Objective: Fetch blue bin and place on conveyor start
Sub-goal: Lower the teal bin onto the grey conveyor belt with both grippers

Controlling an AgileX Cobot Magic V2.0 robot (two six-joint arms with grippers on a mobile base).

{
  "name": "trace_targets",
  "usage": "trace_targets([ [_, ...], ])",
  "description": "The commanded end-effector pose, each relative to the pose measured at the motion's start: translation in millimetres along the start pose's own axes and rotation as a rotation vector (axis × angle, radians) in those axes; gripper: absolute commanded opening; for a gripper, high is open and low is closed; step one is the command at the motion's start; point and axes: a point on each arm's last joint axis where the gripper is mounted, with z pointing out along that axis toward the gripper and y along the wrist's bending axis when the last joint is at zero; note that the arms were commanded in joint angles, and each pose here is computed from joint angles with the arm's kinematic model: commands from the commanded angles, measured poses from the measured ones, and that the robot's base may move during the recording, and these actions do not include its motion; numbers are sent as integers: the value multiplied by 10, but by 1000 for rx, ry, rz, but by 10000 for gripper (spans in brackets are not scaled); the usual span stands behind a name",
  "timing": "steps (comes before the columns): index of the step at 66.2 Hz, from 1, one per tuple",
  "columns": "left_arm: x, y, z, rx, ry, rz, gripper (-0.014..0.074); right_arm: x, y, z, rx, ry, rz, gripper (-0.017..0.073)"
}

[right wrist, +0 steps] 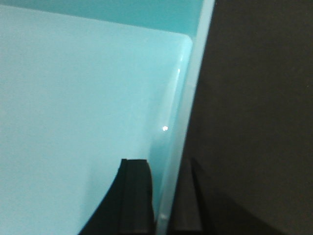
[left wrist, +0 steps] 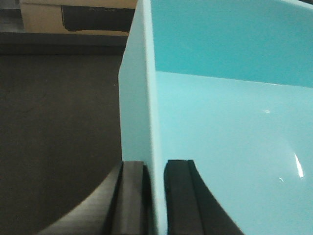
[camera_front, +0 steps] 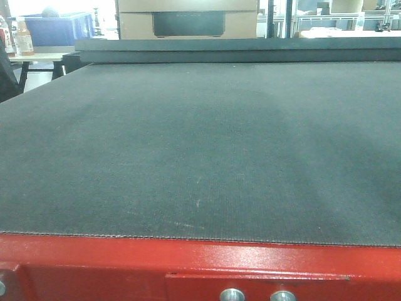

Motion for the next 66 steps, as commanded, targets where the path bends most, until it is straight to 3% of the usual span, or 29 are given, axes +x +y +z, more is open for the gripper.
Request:
trace_targets([
  [1, -108, -33, -114, 23, -83, -15, -111, -86, -2, -68, -4, -84, -29, -151],
  [6, -72, -30, -103, 20, -44, -16, -111, -71, -2, -78, -3, -69, -28, -151],
  [14, 100, -9, 9, -1, 116, -16, -111, -8, -42, -32, 37, 4, -57, -151],
  [29, 586, 53, 529, -32, 340, -16, -111, 133, -152, 453, 93, 169, -58, -151],
  [53, 1253, 145, 1090, -46, 403, -14, -111, 377, -279, 1371, 126, 312, -61, -151],
  [66, 1459, 193, 1303, -70, 469, 28, -109, 552, -341, 1707, 141, 401, -58, -133],
])
